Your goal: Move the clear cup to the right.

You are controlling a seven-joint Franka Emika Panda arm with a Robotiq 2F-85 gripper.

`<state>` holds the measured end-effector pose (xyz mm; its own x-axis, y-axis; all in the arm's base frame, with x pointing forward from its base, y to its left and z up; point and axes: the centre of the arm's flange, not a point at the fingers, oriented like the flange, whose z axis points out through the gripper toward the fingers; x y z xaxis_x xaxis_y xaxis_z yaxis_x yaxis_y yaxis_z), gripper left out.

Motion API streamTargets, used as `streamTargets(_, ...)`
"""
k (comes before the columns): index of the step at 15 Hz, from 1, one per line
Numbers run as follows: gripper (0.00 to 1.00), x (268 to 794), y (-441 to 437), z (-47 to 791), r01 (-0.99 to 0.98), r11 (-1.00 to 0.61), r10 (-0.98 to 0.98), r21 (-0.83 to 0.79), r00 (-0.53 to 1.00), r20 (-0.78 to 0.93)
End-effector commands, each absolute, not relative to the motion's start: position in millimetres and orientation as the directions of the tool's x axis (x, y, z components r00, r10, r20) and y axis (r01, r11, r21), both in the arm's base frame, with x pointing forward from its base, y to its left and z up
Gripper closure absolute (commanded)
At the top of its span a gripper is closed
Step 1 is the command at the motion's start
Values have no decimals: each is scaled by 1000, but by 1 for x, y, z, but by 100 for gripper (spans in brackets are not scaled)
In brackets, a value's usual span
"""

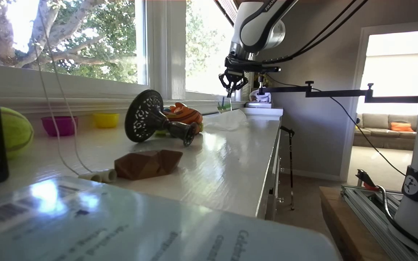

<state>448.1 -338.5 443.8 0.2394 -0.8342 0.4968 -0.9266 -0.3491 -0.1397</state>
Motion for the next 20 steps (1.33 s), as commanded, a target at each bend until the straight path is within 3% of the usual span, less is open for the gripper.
streamTargets(1,99,435,-326,443,-912,-361,-816,-195,208,539)
streamTargets(20,99,422,-326,432,-918,-125,-880,-377,-72,469)
